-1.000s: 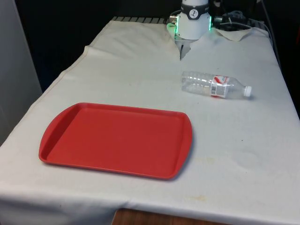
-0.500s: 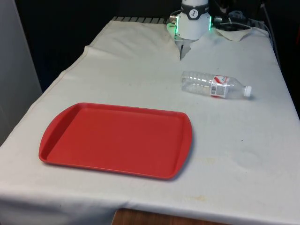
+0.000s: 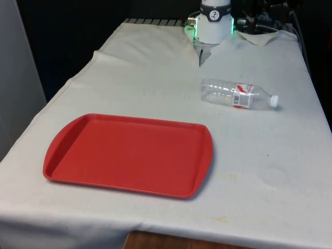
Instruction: Place the bottle upright on the tray.
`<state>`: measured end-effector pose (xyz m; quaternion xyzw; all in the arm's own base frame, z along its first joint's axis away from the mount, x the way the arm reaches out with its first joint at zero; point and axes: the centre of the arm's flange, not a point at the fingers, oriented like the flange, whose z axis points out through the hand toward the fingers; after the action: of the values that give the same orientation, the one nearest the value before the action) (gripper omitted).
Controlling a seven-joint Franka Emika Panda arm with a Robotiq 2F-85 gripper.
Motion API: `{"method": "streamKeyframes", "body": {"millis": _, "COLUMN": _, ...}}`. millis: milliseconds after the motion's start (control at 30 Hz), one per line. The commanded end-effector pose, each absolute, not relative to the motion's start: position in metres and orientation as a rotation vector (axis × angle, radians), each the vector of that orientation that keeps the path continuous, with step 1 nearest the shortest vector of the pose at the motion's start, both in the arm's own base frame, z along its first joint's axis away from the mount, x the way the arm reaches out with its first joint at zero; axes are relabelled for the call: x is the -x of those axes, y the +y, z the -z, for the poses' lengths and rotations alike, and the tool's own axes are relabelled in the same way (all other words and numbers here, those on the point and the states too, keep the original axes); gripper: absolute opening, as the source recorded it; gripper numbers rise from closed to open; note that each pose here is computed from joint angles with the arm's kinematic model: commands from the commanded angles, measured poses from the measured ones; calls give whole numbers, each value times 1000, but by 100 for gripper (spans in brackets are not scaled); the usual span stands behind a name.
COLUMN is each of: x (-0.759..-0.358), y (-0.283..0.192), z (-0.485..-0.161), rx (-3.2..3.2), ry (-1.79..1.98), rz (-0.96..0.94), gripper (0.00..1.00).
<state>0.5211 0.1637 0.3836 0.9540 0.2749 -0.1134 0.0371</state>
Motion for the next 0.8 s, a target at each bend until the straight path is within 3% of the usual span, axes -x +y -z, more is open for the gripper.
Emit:
{"method": "streamKeyframes", "body": {"millis": 0, "x": -521, "y": 165, "z": -382, "rx": -2923, "ry": 854, "rz": 351, "gripper": 100}}
{"method": "streamKeyframes", "body": {"millis": 767, "x": -522, "y": 182, "z": -348, "rx": -2791, "ry": 1099, "rz": 389, "gripper": 100}}
